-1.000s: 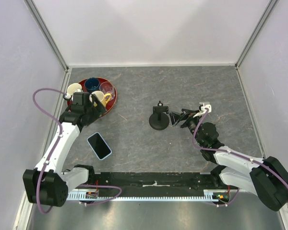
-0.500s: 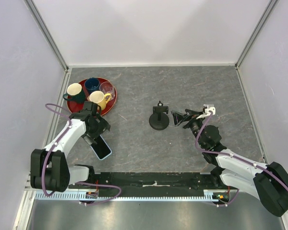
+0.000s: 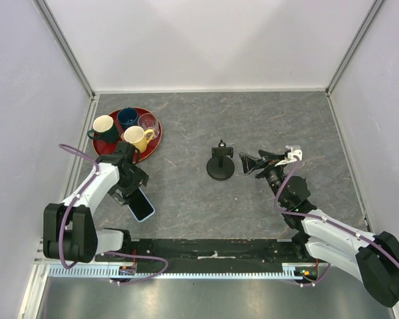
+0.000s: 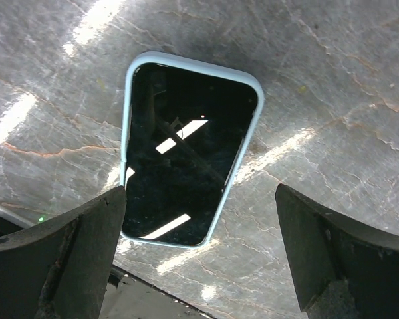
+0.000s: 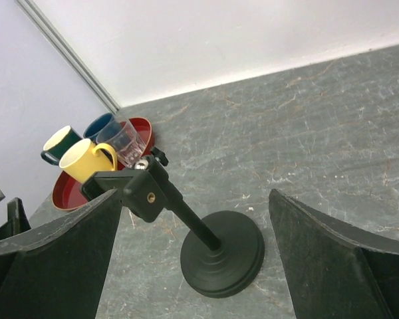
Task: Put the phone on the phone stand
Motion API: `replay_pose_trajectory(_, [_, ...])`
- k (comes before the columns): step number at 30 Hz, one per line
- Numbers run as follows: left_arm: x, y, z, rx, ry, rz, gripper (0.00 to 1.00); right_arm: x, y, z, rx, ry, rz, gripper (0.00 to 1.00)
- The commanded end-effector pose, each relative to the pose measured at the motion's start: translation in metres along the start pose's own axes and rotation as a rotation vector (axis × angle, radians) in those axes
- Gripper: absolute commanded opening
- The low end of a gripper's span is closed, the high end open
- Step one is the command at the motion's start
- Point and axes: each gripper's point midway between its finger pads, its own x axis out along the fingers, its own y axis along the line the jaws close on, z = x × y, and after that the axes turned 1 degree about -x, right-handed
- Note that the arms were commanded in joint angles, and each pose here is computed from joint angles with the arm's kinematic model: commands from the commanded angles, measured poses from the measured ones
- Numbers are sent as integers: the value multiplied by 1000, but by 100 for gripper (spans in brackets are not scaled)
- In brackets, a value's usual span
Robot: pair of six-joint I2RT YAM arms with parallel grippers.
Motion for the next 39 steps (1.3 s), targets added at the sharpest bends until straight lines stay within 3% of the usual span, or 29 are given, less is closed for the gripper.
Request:
replay_pose_trajectory(1, [-1, 7, 6, -65, -18, 49, 100, -2, 2, 12, -15, -38, 7, 98])
replay_pose_trajectory(25, [36, 16, -14, -36, 36, 60, 100, -1, 6, 13, -21, -26, 20, 98])
replay_pose_trajectory(31, [49, 29, -25, -53, 72, 126, 100, 0, 5, 12, -22, -21, 16, 98])
replay_pose_trajectory(34, [49, 30, -26, -81, 72, 139, 95, 3, 6, 10, -18, -11, 20, 98])
replay_pose_trajectory(37, [51, 27, -27, -117, 72, 124, 83, 3, 7, 8, -19, -4, 21, 98])
replay_pose_trajectory(39, [52, 26, -27, -132, 70, 123, 46, 4, 6, 10, -24, 3, 10, 98])
